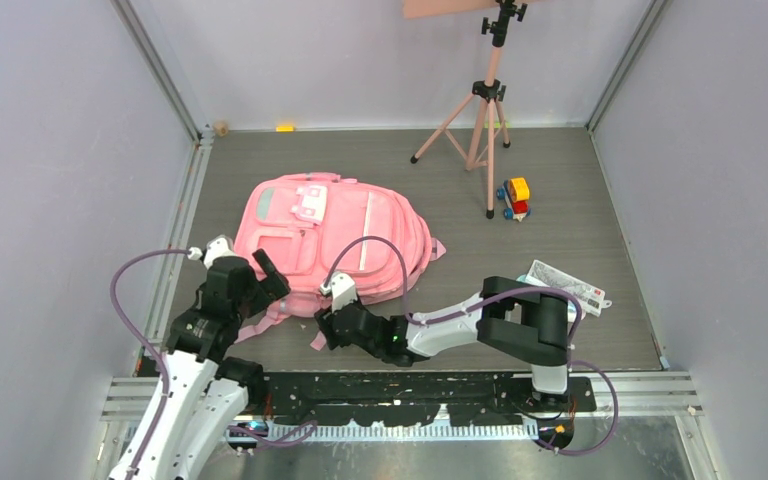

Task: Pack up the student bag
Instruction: Zip the student bag at the center of the board.

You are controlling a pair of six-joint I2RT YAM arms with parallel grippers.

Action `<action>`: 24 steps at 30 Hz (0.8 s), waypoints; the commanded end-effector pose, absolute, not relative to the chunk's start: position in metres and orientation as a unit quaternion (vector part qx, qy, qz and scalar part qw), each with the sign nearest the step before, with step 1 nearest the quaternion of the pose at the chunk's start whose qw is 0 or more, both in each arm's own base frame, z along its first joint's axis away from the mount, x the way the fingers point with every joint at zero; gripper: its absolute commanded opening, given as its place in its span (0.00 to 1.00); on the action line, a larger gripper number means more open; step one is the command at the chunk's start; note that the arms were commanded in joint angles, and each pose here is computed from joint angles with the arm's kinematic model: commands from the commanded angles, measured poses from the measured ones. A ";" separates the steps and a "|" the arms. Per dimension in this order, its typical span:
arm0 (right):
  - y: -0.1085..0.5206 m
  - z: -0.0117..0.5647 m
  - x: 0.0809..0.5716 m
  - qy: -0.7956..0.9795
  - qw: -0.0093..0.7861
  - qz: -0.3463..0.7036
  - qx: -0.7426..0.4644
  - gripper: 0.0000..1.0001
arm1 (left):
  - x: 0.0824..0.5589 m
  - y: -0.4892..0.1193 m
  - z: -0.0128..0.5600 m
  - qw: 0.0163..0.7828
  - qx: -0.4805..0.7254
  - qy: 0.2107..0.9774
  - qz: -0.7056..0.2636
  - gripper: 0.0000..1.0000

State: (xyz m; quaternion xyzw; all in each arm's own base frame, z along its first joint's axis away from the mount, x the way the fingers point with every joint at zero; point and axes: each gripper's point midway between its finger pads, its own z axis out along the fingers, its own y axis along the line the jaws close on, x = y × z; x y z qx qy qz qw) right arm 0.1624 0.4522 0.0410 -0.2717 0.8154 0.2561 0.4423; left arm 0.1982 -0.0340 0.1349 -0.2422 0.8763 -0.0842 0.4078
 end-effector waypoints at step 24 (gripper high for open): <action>0.480 0.055 0.206 0.762 0.532 0.221 -0.294 0.10 | 0.205 -0.049 0.096 0.405 -0.288 0.856 -0.143 0.27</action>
